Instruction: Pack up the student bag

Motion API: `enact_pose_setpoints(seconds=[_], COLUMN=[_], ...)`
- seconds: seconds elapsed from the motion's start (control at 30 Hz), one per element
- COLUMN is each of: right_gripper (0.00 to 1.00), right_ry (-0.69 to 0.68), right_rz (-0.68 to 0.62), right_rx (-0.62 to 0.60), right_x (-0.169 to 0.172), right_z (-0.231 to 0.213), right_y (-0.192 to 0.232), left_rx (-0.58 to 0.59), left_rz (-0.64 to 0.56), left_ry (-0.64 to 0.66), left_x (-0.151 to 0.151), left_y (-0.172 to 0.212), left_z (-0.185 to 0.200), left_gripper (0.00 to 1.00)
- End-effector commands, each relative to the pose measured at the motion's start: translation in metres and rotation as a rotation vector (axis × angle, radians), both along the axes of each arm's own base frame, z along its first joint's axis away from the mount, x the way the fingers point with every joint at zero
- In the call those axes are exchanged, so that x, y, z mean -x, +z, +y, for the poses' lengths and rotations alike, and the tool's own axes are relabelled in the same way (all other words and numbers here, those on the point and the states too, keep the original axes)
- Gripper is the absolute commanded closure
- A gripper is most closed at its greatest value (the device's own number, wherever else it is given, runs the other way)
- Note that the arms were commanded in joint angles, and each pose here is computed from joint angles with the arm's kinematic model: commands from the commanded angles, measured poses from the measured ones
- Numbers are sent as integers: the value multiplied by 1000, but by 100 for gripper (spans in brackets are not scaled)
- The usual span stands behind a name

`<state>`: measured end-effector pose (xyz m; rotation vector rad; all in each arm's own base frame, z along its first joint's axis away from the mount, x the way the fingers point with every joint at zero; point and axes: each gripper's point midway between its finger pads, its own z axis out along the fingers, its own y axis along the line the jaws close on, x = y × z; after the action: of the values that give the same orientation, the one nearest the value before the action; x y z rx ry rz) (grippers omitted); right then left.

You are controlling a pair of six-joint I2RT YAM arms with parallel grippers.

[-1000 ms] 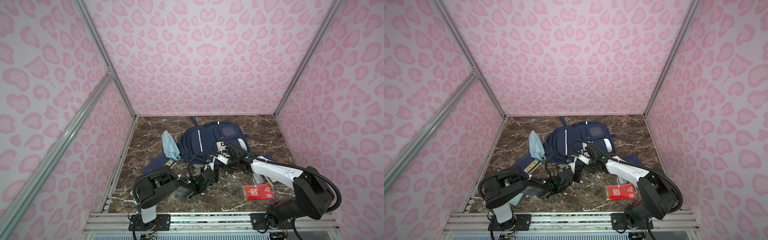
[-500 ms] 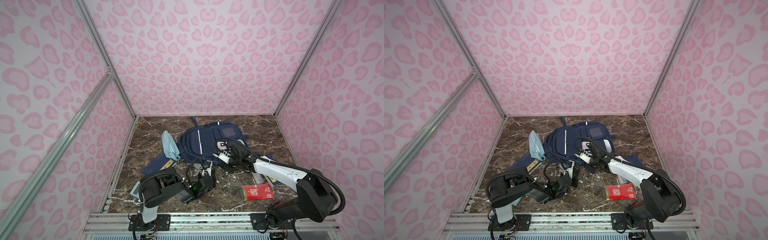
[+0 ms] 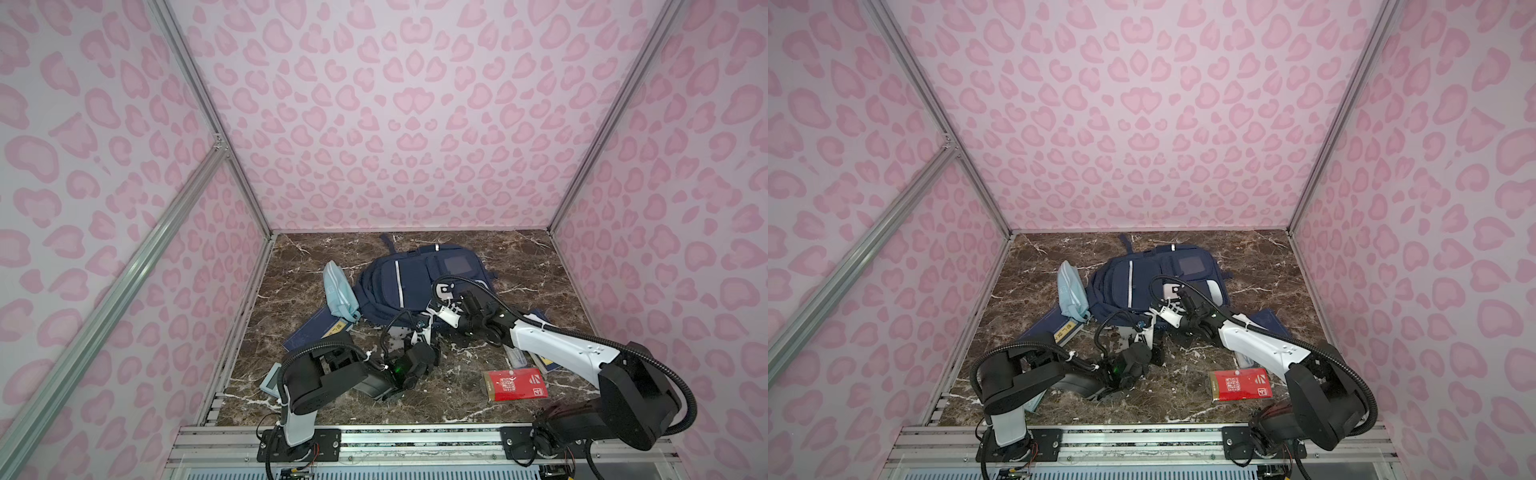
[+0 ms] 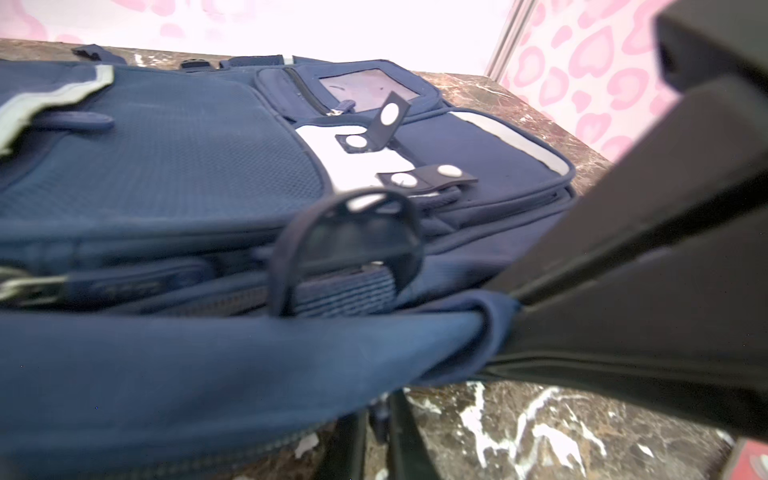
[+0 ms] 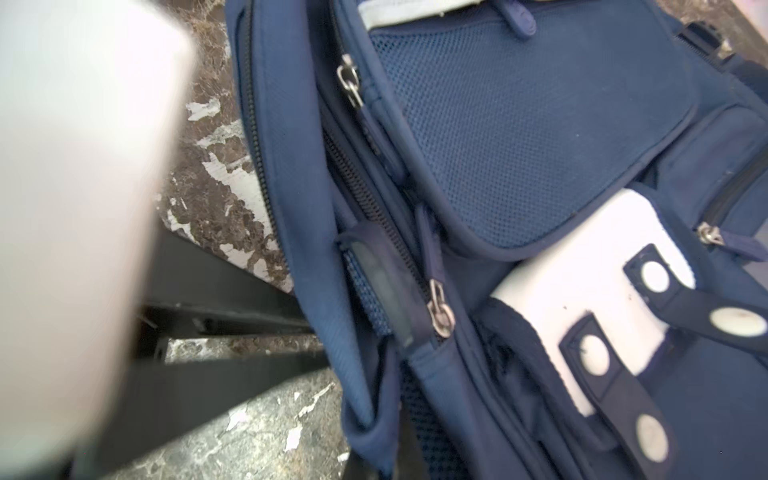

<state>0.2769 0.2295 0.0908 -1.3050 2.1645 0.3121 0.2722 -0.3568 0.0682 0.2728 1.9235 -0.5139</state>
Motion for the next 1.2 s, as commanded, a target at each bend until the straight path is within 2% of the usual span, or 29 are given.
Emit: enact_pose_setpoints(seconds=[0.0, 0.03, 0.1, 0.2, 0.27, 0.3, 0.33, 0.37, 0.4, 0.63, 0.77, 1.0, 1.17], right_gripper=[100, 100, 100, 100, 100, 100, 100, 100, 100, 100, 100, 100, 100], right_ry=[24, 22, 26, 19, 4, 2, 2, 5, 9, 5, -23, -80, -117], right_rz=[-26, -28, -28, -30, -38, -40, -41, -40, -38, -40, -48, -62, -84], right_rx=[-53, -54, -56, -51, -38, -36, -38, -44, -48, -42, -5, 26, 27], right_x=[-1, -1, -1, -1, -2, -2, -2, -2, -2, -1, -5, -6, -12], right_z=[9, 9, 10, 8, 5, 4, 4, 5, 6, 5, -2, -17, -33], right_y=[8, 8, 8, 9, 9, 9, 9, 9, 10, 8, 3, -5, -7], left_rx=[-11, -14, -26, -40, -34, -36, -40, -44, -47, -48, -53, -58, -67], left_rz=[-27, -34, -43, -43, -39, -37, -35, -34, -34, -28, 52, 137, 168], left_ry=[33, 31, 25, 39, 48, 51, 55, 52, 47, 46, 93, 68, -4], left_x=[-7, -8, -8, -10, -9, -7, -7, -7, -7, -5, -12, -10, -12], left_y=[10, 14, 17, 18, 17, 16, 16, 15, 15, 20, 14, 21, 32], left_z=[6, 5, 3, 5, 11, 14, 17, 19, 19, 21, 39, 69, 81], left_gripper=[97, 97, 90, 89, 74, 74, 82, 96, 97, 97, 97, 97, 97])
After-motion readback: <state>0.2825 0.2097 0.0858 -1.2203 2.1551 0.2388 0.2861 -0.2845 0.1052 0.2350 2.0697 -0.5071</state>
